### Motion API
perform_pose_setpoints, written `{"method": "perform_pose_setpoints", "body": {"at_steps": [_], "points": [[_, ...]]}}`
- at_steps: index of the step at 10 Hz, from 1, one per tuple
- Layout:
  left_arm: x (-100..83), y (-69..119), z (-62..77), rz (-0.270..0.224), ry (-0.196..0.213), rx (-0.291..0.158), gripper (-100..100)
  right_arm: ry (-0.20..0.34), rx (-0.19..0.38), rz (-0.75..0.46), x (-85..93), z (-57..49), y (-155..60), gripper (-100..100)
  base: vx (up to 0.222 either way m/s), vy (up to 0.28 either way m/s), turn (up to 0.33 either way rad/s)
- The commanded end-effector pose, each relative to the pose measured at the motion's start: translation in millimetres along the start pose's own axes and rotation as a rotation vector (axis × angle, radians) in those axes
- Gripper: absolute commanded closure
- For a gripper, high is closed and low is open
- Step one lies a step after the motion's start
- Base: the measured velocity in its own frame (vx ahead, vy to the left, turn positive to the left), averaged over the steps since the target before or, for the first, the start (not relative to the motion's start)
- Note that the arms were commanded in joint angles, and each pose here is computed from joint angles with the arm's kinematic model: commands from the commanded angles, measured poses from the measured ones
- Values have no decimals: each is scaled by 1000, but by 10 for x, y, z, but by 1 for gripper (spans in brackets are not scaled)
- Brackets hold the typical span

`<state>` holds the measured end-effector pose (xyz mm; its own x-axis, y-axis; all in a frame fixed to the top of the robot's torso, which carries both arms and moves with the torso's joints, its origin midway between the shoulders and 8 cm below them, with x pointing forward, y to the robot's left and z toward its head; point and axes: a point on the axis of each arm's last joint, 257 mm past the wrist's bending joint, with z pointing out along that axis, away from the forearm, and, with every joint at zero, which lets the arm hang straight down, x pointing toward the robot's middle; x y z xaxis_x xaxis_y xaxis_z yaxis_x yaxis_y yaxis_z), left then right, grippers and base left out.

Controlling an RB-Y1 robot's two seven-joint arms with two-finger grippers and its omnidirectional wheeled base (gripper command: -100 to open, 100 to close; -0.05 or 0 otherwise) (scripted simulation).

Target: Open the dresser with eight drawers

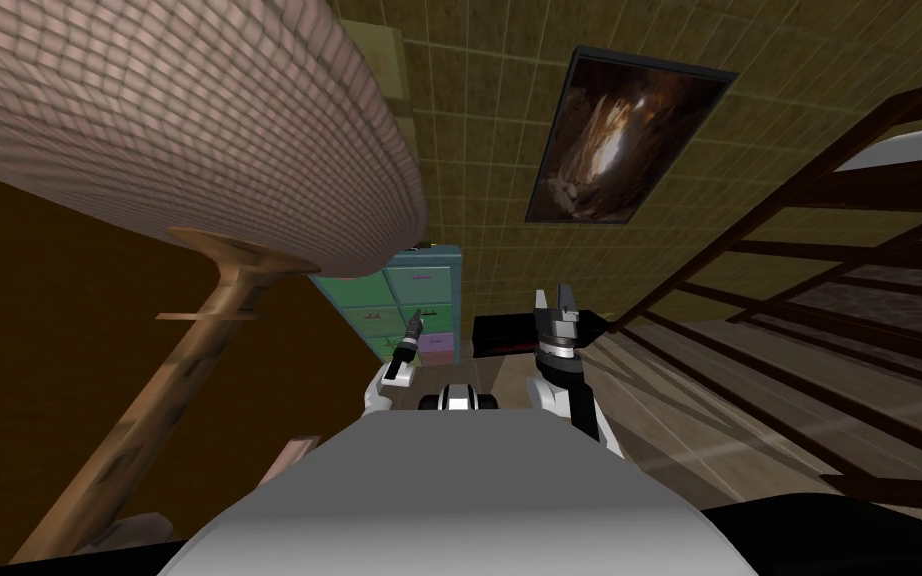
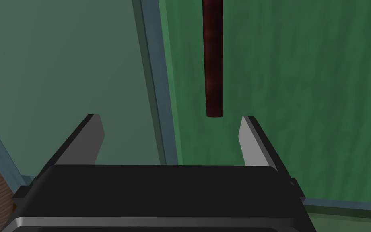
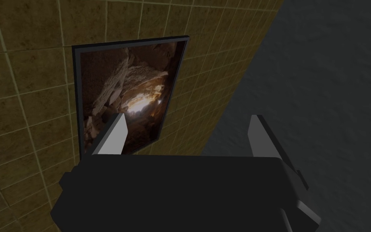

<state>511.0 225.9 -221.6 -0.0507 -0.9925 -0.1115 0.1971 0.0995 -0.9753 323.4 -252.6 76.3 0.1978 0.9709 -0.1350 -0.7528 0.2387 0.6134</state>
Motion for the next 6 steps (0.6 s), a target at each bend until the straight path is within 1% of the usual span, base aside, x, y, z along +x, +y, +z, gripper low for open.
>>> {"method": "perform_pose_setpoints", "body": {"at_steps": [1,3,4,5,6], "points": [[20,26,-16,-8,-3,-6,-100,0,0,0,0,0,0,0,12,10,12],[-24,-62,67,6,-4,-9,-100,0,0,0,0,0,0,0,60,-22,7],[-23,-35,36,3,-5,-10,-100,0,0,0,0,0,0,0,24,-30,13],[5,15,-4,-4,-4,-8,100,0,0,0,0,0,0,0,-40,3,-13],[13,36,-25,-6,-3,-8,100,0,0,0,0,1,0,0,-60,29,-20]]}}
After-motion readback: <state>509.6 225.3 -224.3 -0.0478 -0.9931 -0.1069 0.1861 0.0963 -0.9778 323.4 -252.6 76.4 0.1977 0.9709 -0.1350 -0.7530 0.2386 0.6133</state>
